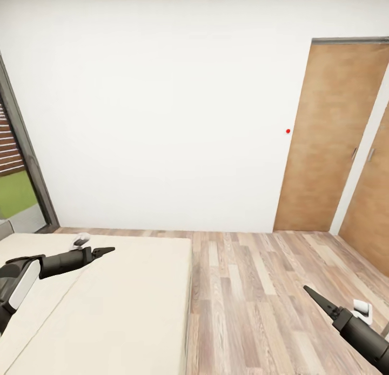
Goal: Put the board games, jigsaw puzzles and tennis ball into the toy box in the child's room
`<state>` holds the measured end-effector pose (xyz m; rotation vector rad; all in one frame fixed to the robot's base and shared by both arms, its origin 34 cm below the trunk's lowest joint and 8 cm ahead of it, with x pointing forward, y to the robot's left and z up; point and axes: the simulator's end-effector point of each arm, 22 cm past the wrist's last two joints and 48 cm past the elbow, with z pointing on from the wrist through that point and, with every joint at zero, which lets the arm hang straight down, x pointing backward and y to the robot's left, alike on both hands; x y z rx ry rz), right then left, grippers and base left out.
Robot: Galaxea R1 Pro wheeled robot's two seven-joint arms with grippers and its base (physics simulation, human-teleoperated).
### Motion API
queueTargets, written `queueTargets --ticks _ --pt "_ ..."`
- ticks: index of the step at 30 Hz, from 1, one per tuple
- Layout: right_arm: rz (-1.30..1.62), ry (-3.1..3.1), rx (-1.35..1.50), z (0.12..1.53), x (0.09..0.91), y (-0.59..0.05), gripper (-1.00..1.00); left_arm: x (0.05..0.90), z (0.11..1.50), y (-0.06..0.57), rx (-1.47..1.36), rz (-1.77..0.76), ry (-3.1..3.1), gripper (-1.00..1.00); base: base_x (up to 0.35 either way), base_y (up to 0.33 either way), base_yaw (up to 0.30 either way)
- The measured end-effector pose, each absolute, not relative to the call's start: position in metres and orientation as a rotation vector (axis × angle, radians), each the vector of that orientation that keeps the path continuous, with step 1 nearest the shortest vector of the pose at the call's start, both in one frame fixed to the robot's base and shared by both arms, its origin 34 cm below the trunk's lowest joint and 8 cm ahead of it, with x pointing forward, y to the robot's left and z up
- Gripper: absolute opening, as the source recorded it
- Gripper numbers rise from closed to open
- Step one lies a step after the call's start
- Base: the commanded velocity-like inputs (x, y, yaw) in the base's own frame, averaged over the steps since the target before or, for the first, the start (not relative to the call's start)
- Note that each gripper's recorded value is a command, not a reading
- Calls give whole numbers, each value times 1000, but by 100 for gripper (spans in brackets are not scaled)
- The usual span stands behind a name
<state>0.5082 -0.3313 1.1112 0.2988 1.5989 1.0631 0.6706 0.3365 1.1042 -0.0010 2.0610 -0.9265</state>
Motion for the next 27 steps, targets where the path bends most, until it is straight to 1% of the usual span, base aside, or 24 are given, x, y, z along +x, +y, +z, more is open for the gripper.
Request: queueTargets --ticks 6,14,27 --pt "1063 1597 297 1112 508 -331 100 670 1106 336 0 -926 2059 100 -2 240 -188" --pt "1064 1596 297 1112 508 -330 100 670 1106 336 0 -927 2059 100 -60 248 -39" --pt "1063 1596 296 1112 508 -330 100 670 1106 342 -1 -914 2063 100 -33 103 -4"
